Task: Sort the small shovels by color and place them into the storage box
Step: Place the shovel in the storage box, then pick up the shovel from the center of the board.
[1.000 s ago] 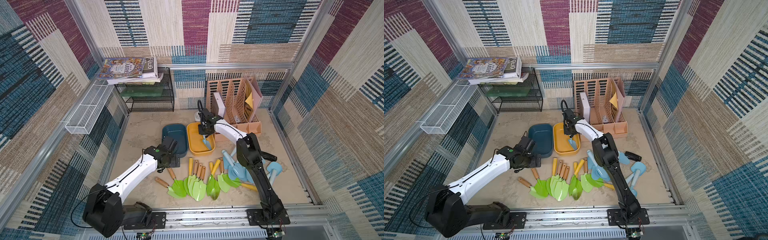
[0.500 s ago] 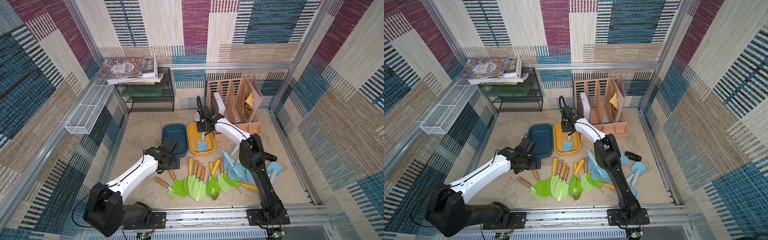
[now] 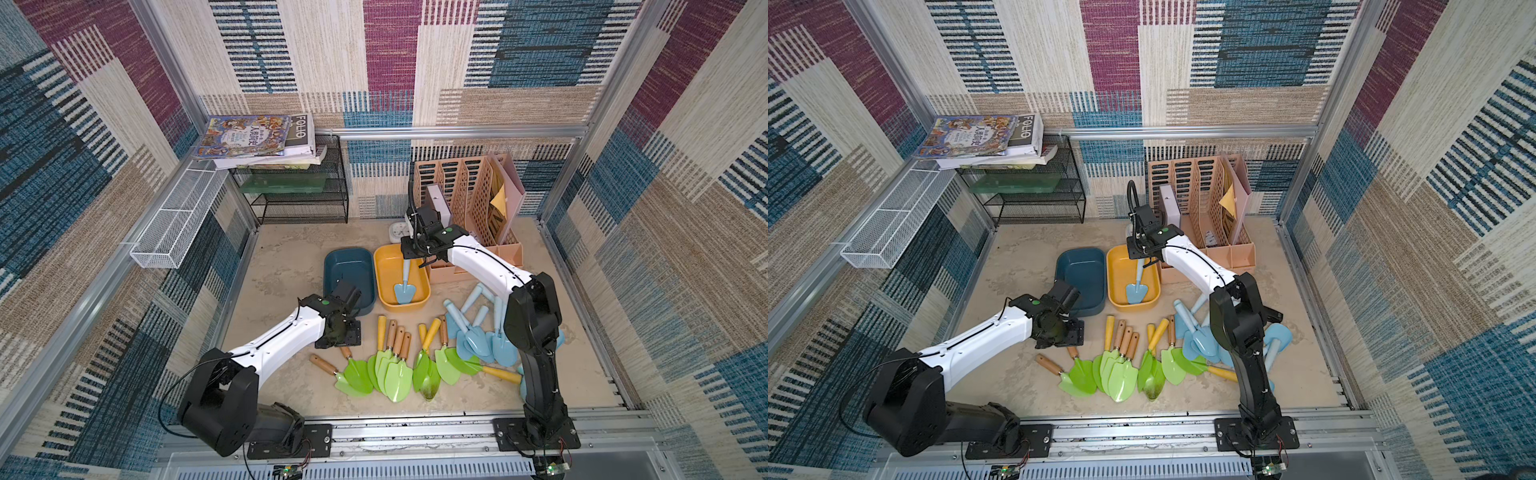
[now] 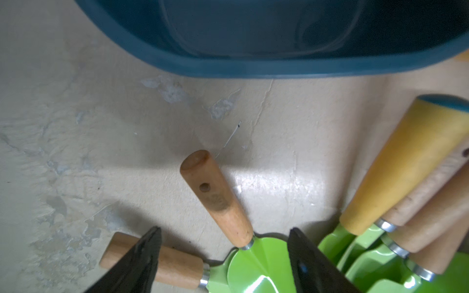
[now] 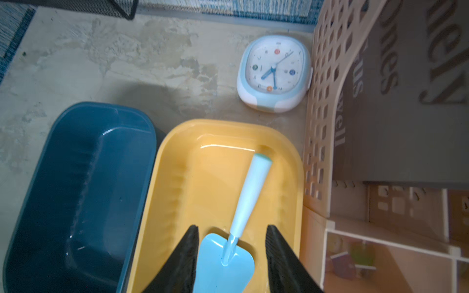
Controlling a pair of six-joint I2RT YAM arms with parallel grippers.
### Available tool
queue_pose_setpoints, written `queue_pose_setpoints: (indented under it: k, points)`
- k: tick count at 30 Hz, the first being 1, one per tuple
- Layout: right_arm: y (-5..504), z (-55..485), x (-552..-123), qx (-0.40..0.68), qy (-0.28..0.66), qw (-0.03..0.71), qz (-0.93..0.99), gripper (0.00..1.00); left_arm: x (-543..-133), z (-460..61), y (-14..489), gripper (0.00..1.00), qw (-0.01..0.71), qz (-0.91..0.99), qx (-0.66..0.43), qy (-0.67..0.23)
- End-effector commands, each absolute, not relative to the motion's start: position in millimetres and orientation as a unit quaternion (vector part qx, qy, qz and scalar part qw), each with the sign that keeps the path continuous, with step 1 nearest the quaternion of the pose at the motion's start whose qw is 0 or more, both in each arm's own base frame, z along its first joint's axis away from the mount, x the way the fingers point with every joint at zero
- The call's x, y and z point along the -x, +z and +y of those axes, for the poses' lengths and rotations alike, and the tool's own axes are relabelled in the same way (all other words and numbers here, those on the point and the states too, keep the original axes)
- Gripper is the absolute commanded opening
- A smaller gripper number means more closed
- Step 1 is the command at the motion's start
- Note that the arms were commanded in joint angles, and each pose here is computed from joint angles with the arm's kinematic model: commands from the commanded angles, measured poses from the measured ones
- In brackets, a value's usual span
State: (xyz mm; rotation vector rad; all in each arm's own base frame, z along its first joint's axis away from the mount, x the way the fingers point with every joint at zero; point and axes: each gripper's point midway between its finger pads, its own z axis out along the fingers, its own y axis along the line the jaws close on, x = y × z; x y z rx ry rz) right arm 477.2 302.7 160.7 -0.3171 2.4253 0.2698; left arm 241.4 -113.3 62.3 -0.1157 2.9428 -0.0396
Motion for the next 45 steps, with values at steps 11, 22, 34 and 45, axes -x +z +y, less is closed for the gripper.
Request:
queue_pose_setpoints:
  k: [11, 22, 34, 45]
  points:
    - [153.0, 295.0, -467.5, 0.111, 0.113, 0.33, 0.931, 0.42, -240.4, -114.4, 34.6, 0.51, 0.034, 0.999, 0.039, 0.013]
    - [146.6, 287.8, -463.4, 0.106, 0.105, 0.326, 0.934, 0.41, -242.9, -120.5, 20.2, 0.15, 0.003, 1.0, 0.029, 0.009]
    - [141.5, 274.2, -464.6, 0.088, 0.09, 0.324, 0.938, 0.41, -240.3, -131.9, 45.5, 0.0, 0.014, 0.999, 0.005, -0.03]
    - [137.3, 253.5, -470.7, 0.055, 0.074, 0.324, 0.942, 0.4, -234.8, -135.9, 122.4, 0.0, 0.075, 0.994, -0.018, -0.079]
